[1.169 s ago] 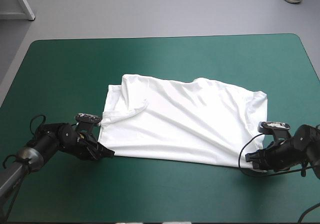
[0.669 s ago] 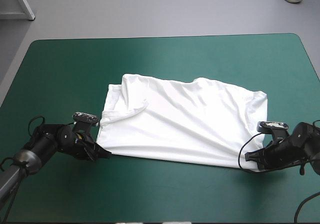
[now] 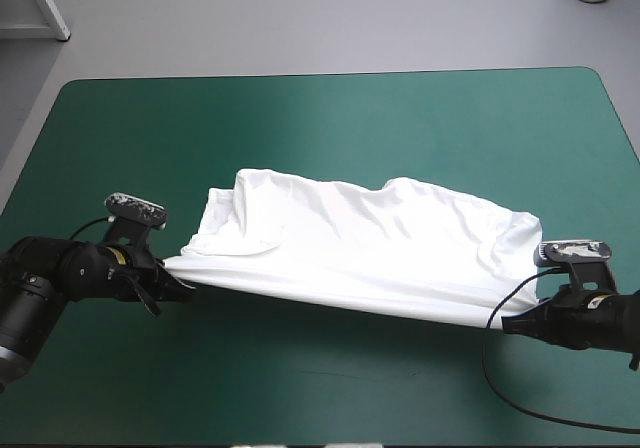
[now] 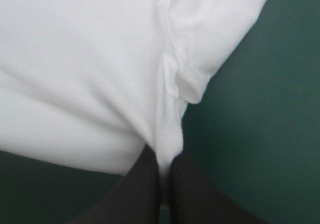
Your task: Fold the cloth
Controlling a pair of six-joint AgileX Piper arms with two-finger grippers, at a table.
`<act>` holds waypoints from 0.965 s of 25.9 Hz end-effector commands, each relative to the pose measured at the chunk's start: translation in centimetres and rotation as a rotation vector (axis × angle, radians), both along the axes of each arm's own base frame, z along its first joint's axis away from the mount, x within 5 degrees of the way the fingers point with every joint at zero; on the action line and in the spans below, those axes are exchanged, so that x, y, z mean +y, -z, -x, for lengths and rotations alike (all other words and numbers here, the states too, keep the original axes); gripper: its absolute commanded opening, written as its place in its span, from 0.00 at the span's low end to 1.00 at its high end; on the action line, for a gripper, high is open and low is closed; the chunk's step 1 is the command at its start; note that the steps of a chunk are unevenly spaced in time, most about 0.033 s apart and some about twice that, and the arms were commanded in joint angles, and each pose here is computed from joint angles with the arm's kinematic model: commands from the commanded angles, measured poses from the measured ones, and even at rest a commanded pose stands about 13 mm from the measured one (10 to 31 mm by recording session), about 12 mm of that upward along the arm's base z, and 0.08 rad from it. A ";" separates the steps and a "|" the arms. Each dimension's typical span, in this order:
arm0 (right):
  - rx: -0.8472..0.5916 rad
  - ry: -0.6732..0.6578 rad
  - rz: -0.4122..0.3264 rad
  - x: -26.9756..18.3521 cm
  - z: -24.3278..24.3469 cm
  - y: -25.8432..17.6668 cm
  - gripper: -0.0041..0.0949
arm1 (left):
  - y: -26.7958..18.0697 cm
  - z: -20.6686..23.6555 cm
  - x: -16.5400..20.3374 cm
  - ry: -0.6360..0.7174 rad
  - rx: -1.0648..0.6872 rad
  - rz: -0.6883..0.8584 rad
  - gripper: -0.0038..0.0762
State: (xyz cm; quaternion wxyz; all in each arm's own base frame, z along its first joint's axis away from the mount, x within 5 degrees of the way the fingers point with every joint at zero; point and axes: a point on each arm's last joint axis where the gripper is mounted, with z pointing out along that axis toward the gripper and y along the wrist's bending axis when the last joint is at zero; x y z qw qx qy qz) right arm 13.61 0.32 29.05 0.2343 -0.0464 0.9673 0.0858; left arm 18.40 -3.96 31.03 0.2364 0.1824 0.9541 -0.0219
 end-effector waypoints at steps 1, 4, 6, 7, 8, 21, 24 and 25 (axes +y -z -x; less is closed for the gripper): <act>-0.191 0.025 0.032 -0.4 -1.3 -3.9 0.04 | -3.9 -2.0 -0.1 0.002 -0.177 -0.007 0.07; -0.277 0.044 0.045 -0.8 -3.6 -6.0 0.04 | -4.5 -5.1 -0.7 0.002 -0.190 -0.006 0.07; -0.286 0.048 0.047 -1.1 -5.7 -6.5 0.04 | -4.0 -7.5 -1.2 0.002 -0.185 -0.013 0.07; -0.272 0.049 0.044 -1.4 -7.2 -6.5 0.04 | -3.7 -9.0 -1.4 0.006 -0.190 -0.015 0.07; -0.271 0.049 0.046 -1.5 -7.8 -6.5 0.04 | -3.5 -9.8 -1.6 0.012 -0.195 -0.018 0.07; -0.169 0.011 0.030 -2.4 -15.7 -4.1 0.04 | -0.2 -17.2 -3.0 0.012 -0.264 -0.007 0.07; -0.157 -0.004 0.008 -2.4 -17.1 -3.5 0.04 | 0.6 -18.2 -3.2 0.012 -0.280 -0.004 0.07; -0.150 -0.010 0.006 -2.5 -17.6 -3.2 0.04 | 1.0 -18.5 -3.3 0.012 -0.279 -0.004 0.07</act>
